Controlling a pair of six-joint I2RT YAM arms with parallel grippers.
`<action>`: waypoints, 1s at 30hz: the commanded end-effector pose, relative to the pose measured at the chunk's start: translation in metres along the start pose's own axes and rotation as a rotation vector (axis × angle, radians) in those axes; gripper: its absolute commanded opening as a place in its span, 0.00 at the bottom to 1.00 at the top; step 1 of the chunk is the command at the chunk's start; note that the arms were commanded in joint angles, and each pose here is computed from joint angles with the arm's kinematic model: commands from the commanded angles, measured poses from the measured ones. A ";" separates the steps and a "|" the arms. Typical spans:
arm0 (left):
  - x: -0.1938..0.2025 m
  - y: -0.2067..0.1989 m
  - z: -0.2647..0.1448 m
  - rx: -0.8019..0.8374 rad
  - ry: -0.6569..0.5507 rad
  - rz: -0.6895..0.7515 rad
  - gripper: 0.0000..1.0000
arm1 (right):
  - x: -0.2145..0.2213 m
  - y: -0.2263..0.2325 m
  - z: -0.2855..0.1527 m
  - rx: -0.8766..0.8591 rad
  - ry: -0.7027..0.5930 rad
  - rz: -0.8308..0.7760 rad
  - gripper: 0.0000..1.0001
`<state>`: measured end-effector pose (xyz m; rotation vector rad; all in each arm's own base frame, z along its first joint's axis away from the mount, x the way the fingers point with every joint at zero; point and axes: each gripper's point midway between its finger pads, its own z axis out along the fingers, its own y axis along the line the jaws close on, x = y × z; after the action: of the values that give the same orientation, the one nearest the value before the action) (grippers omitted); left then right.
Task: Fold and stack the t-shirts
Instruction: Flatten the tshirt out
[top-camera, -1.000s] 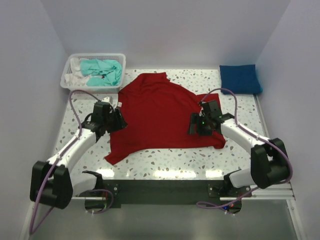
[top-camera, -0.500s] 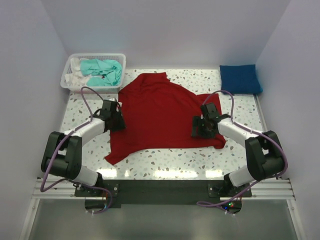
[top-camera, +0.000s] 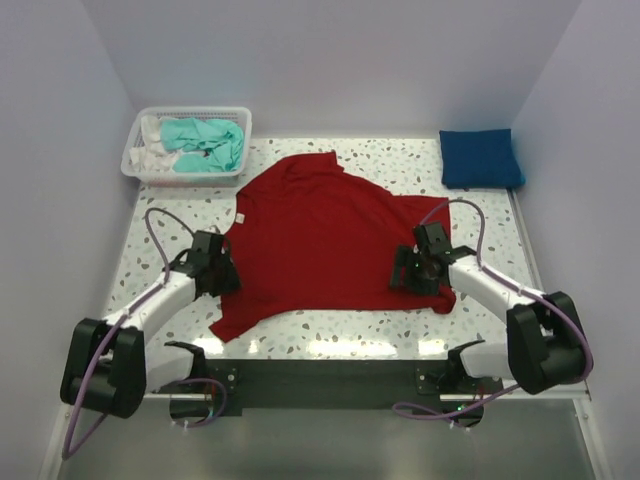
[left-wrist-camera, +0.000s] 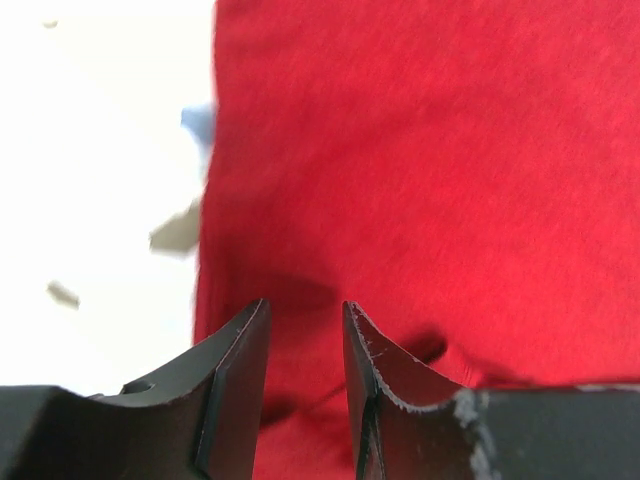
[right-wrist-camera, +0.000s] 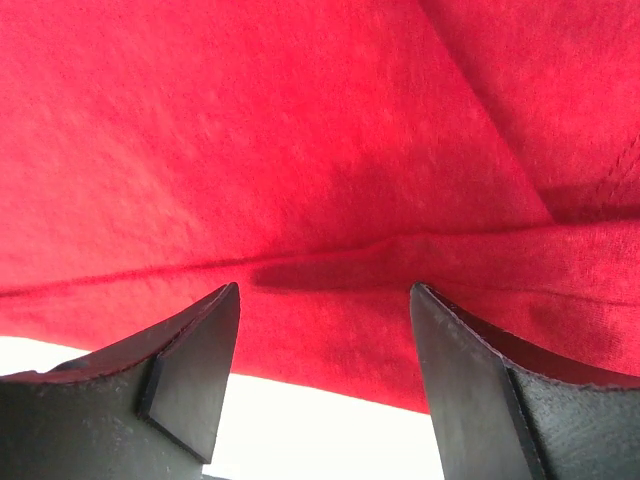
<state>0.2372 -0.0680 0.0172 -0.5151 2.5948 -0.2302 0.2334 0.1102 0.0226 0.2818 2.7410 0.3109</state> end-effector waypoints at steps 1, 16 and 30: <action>0.015 0.003 -0.019 0.015 0.028 -0.044 0.40 | 0.042 -0.015 -0.015 0.033 0.127 0.051 0.73; -0.104 -0.127 -0.020 0.255 -0.217 0.285 0.64 | -0.083 0.043 -0.009 -0.032 -0.119 -0.133 0.72; -0.041 -0.091 0.036 0.109 0.033 0.285 0.62 | -0.055 0.024 0.027 0.025 0.004 -0.128 0.73</action>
<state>0.3393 -0.1446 0.0368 -0.0683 2.5738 -0.3035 0.3050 0.1287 0.0225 0.1116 2.7587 0.2547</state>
